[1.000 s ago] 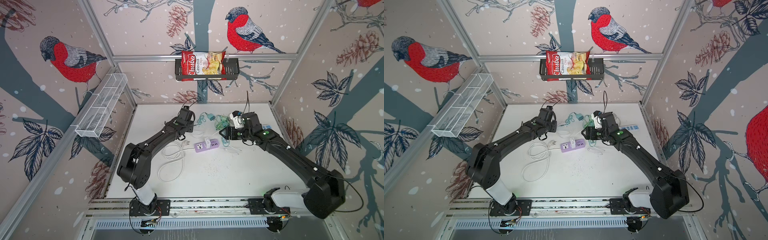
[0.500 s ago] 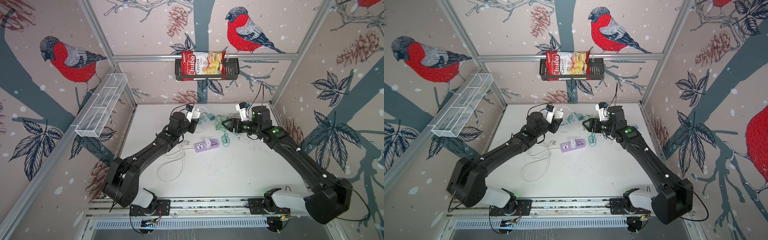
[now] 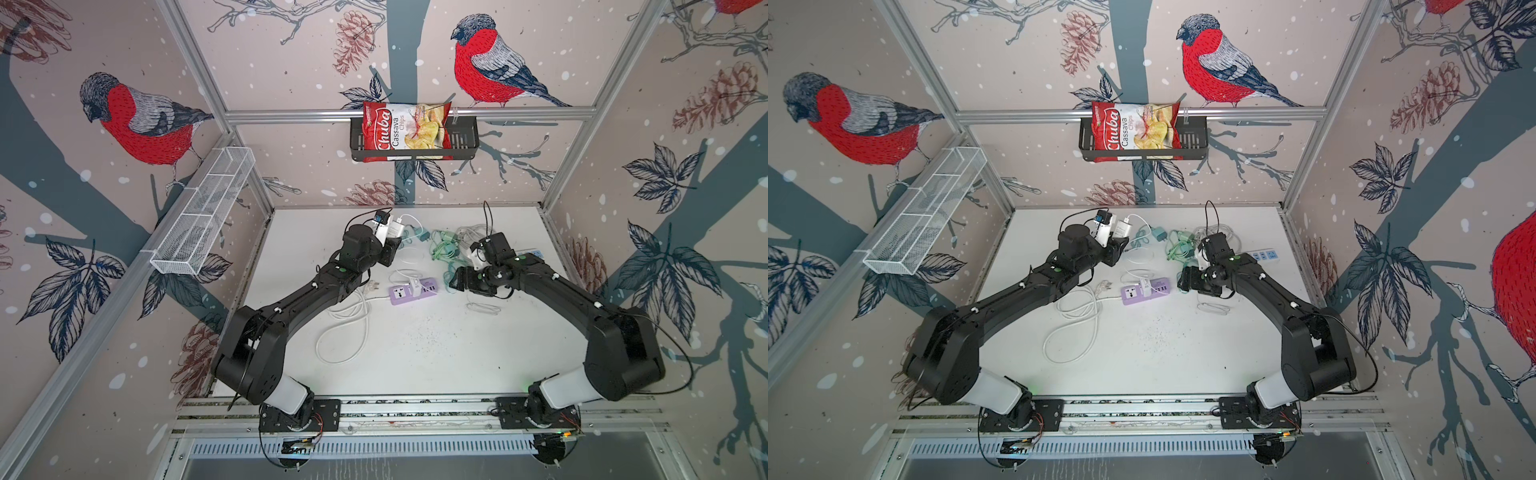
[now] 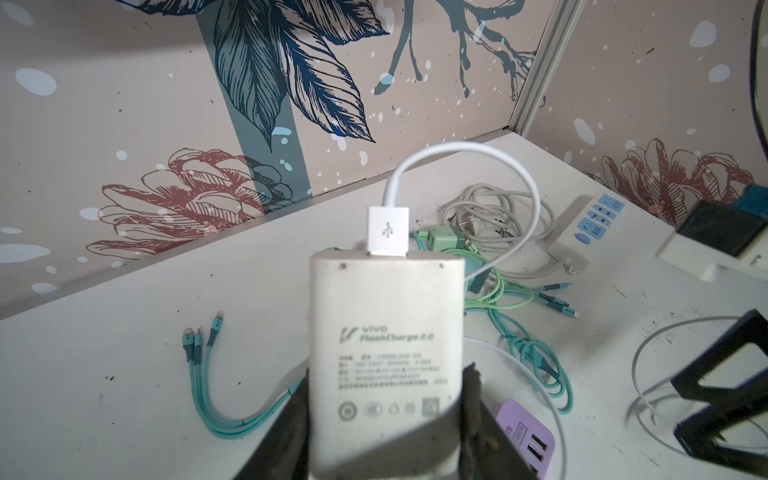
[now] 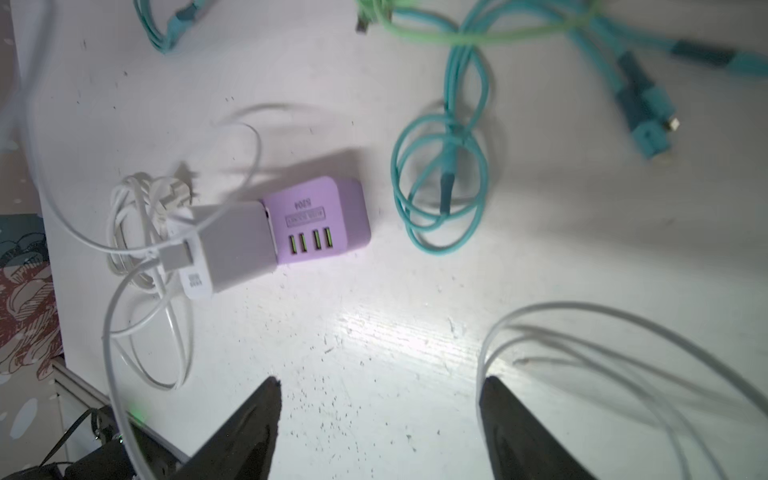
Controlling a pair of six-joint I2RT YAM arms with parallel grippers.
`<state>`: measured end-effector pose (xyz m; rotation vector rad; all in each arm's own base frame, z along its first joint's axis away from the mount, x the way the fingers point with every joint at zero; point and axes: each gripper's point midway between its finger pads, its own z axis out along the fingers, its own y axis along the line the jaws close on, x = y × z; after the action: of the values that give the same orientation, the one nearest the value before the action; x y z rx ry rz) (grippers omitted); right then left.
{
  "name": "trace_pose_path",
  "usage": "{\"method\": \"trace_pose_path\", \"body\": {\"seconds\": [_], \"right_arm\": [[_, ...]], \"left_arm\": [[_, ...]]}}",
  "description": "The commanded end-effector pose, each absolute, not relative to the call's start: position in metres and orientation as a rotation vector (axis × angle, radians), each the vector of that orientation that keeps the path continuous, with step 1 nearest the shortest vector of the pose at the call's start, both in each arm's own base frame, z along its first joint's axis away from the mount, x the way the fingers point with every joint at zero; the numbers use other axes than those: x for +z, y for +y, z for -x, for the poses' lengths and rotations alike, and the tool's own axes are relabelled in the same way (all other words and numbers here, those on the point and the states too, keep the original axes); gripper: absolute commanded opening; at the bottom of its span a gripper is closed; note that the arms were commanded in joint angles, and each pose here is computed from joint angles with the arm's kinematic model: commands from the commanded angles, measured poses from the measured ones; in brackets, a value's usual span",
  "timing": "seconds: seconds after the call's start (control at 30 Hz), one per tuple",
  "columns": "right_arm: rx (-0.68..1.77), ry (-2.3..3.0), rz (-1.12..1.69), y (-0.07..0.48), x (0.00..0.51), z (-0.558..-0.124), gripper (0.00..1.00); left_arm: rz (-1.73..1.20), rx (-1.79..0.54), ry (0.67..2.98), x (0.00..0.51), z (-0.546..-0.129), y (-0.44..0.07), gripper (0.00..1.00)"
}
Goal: Insert the plug
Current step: 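Bring the vivo charger toward the right gripper while the right gripper reaches for it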
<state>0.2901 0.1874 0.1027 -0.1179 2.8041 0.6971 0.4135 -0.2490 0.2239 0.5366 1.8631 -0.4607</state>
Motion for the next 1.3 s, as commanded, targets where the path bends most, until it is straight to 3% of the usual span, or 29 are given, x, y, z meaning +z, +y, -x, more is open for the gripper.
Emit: {"method": "trace_pose_path", "body": {"seconds": [0.0, 0.17, 0.43, 0.57, 0.77, 1.0, 1.17, 1.27], "right_arm": [[0.904, 2.912, 0.088, 0.199, 0.096, -0.25, 0.76], [0.77, 3.097, 0.061, 0.187, 0.069, -0.206, 0.77], [0.634, 3.19, 0.0, 0.168, 0.076, -0.192, 0.79], [0.478, 3.09, -0.042, 0.154, 0.102, -0.222, 0.78], [0.622, 2.805, 0.004, 0.182, 0.174, -0.277, 0.77], [0.821, 2.512, 0.312, 0.261, 0.242, -0.321, 0.74], [0.911, 2.382, 0.545, 0.307, 0.271, -0.337, 0.61], [1.013, 2.339, 0.66, 0.328, 0.28, -0.331, 0.63]], "left_arm": [[-0.556, -0.464, 1.788, 0.236, -0.421, -0.256, 0.18], [-0.577, -0.461, 1.816, 0.224, -0.428, -0.261, 0.17], [-0.56, -0.467, 1.799, 0.229, -0.427, -0.26, 0.17], [-0.55, -0.461, 1.783, 0.233, -0.428, -0.258, 0.17], [-0.553, -0.44, 1.791, 0.237, -0.428, -0.255, 0.16], [-0.576, -0.413, 1.695, 0.252, -0.41, -0.246, 0.16], [-0.622, -0.398, 1.61, 0.252, -0.399, -0.244, 0.16], [-0.65, -0.373, 1.553, 0.249, -0.393, -0.242, 0.16]]}}
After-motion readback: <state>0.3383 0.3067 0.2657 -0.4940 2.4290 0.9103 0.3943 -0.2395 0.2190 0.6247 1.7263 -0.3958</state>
